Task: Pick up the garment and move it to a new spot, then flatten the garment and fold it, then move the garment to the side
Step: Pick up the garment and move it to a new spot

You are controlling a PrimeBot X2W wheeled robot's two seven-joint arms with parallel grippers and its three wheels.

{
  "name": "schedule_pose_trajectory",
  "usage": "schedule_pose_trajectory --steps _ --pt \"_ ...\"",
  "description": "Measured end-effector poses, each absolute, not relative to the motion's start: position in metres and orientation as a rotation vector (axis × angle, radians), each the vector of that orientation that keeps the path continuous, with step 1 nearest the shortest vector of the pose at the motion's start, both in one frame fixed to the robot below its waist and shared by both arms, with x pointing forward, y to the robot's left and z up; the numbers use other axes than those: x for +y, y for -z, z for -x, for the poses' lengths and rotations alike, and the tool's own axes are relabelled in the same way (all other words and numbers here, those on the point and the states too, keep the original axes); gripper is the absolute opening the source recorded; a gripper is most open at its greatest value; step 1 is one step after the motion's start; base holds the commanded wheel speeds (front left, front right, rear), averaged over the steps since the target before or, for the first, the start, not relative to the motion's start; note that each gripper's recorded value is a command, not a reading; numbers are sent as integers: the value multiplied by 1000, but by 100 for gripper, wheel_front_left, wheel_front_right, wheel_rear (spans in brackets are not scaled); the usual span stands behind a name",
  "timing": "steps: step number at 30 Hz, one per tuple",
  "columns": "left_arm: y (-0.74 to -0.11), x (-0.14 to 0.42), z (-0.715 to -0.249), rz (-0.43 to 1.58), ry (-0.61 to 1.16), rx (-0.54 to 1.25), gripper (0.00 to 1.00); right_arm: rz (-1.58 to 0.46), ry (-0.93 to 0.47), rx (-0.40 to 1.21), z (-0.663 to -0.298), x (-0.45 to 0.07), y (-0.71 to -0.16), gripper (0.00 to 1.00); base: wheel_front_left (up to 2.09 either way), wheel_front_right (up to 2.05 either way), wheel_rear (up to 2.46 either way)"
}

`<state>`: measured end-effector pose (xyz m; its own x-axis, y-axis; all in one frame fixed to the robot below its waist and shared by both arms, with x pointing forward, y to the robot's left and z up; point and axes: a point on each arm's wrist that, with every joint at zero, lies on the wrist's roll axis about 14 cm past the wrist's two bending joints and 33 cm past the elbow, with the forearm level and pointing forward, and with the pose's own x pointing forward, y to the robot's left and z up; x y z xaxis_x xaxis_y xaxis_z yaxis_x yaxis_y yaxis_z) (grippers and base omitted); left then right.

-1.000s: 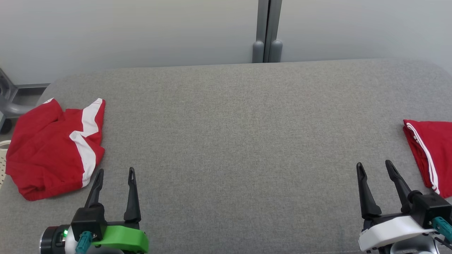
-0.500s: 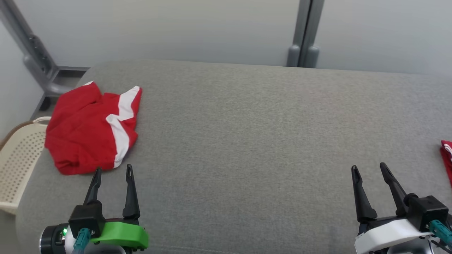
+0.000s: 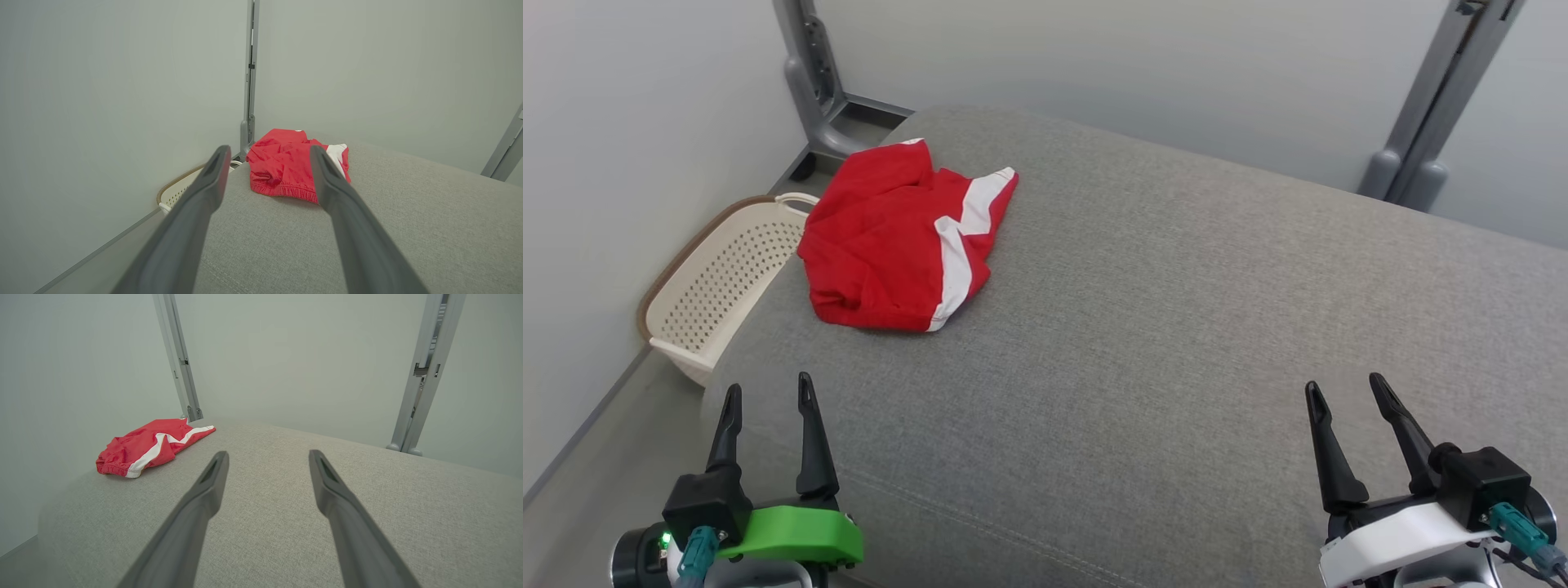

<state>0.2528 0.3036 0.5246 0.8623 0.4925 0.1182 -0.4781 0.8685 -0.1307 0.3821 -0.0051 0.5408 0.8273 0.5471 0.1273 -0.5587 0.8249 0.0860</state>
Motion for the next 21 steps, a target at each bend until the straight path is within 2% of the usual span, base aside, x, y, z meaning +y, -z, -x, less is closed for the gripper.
schedule_pose_trajectory --steps 6,14,21 --pt "-529 315 -238 90 -561 -167 100 -119 -637 -94 -383 12 -540 100 0 0 0" --pt "-536 317 -247 74 -549 -183 100 -129 -629 -82 -385 10 -536 100 0 0 0" --pt "-614 332 -284 -76 -464 -350 100 -136 -628 -77 -394 12 -534 100 0 0 0"
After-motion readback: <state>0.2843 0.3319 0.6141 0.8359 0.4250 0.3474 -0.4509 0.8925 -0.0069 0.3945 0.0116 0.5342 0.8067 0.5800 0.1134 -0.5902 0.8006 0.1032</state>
